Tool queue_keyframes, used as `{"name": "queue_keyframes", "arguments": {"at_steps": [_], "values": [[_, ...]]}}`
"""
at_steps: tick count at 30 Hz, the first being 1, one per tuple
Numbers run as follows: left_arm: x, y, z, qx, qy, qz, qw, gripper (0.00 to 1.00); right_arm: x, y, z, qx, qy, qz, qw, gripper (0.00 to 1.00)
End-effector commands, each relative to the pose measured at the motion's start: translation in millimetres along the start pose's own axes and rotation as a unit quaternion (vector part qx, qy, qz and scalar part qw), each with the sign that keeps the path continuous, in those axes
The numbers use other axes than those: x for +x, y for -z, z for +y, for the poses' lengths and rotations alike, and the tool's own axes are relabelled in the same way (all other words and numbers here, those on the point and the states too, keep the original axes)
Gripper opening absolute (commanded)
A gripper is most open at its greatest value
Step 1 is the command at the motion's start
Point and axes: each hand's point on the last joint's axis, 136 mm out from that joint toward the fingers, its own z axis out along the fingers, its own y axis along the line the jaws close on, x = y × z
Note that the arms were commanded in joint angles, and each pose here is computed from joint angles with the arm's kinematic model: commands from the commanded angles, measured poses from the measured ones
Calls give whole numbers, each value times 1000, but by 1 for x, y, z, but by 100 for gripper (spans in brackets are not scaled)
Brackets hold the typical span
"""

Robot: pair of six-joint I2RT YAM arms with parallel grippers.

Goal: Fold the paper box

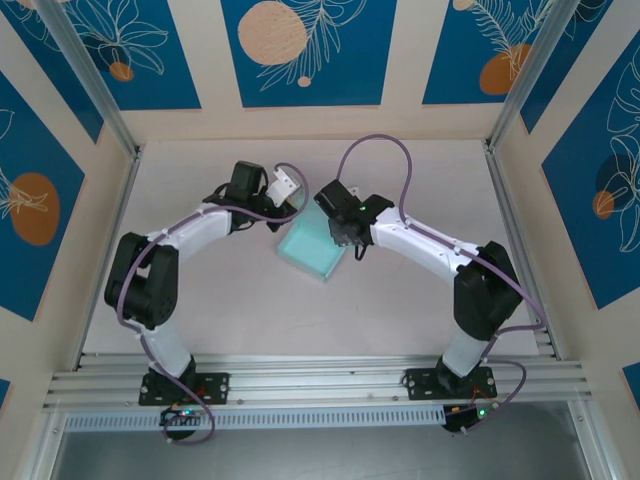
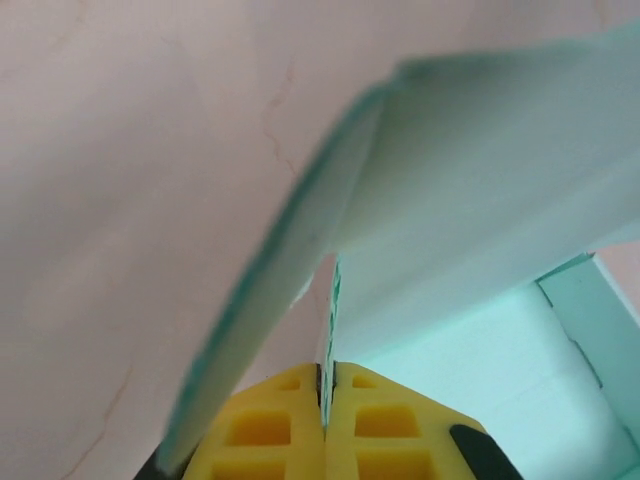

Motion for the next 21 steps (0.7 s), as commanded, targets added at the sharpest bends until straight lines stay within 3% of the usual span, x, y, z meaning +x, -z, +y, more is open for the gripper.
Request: {"name": "queue_keyframes", "arguments": {"at_steps": [1,10,17,21], "values": [[-36,13,10,-55,34,-81,995,0,-20,1,-4,8,-25,-29,999,28],[-29,11,8,-110,104,-127,980,0,-49,-15,-2,-31,-60,-56,996,28],[-24,16,10,-160,137,-152,966,0,-82,-24,0,-63,-98,-88,989,17],[-23,18,9,-178,148,-168,958,0,-96,-29,7,-96,-127,-100,982,16]]}}
